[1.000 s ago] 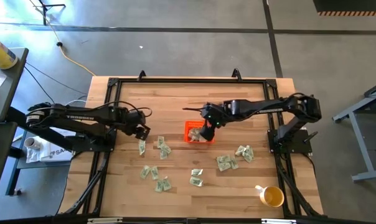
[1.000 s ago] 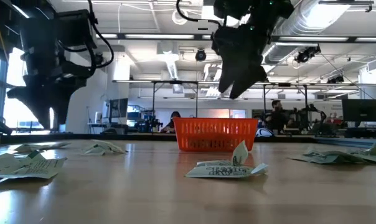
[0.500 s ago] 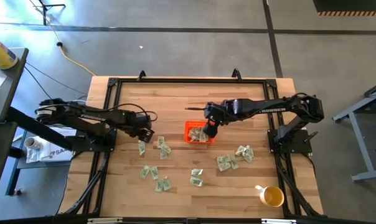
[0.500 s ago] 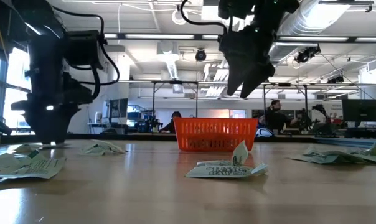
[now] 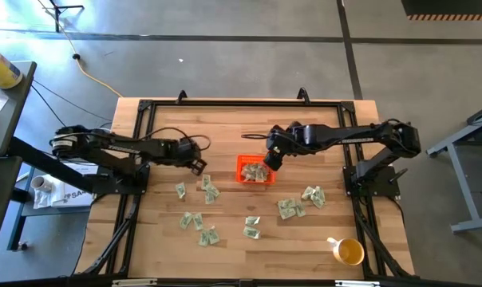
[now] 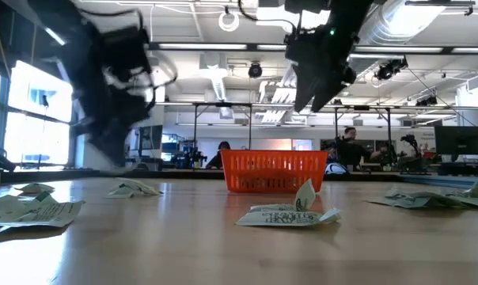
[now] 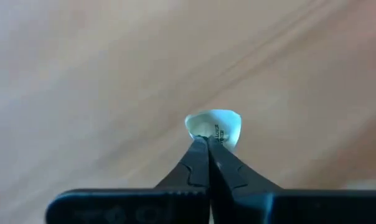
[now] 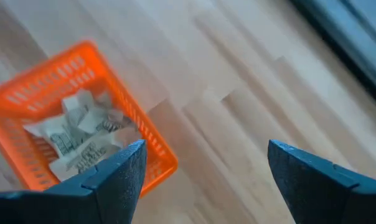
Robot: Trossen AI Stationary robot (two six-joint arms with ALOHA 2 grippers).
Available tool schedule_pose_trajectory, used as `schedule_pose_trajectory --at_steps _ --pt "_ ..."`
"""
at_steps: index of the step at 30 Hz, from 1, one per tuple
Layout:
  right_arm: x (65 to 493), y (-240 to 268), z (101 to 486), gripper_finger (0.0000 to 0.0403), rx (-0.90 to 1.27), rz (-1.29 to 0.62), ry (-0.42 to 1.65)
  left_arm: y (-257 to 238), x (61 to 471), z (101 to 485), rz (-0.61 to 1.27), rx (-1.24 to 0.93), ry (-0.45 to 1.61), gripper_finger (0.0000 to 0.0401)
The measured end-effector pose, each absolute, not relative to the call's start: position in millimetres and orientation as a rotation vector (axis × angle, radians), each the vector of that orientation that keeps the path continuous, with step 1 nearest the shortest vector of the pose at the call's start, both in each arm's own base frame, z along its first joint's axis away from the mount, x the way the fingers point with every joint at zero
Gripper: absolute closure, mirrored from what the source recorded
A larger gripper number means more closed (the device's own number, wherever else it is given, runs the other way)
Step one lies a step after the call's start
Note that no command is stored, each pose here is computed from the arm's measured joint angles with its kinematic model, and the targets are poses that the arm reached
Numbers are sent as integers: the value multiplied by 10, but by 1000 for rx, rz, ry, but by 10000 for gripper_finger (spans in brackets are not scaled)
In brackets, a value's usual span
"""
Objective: Pick and place Stevia / Truvia into bins
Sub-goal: Put the light green stevia packet into the orange basket
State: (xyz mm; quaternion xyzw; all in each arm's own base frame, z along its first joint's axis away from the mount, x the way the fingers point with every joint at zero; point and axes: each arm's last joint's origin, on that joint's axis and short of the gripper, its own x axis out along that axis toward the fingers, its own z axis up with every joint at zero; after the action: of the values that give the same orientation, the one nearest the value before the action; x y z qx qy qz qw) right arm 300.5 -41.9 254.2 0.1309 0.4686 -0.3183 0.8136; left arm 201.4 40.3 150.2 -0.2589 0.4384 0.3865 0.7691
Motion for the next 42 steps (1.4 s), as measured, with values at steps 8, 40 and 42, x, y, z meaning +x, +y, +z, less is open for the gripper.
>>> schedule_pose_trajectory --at_steps 8,40,42 --pt "2692 -426 2876 82 252 -746 934 516 2655 2321 525 -333 568 381" --pt "1888 496 1796 82 181 -201 1424 617 3328 2597 200 -257 1146 107" --pt "1895 560 1779 82 100 -138 1390 611 3234 2659 236 -238 1161 92"
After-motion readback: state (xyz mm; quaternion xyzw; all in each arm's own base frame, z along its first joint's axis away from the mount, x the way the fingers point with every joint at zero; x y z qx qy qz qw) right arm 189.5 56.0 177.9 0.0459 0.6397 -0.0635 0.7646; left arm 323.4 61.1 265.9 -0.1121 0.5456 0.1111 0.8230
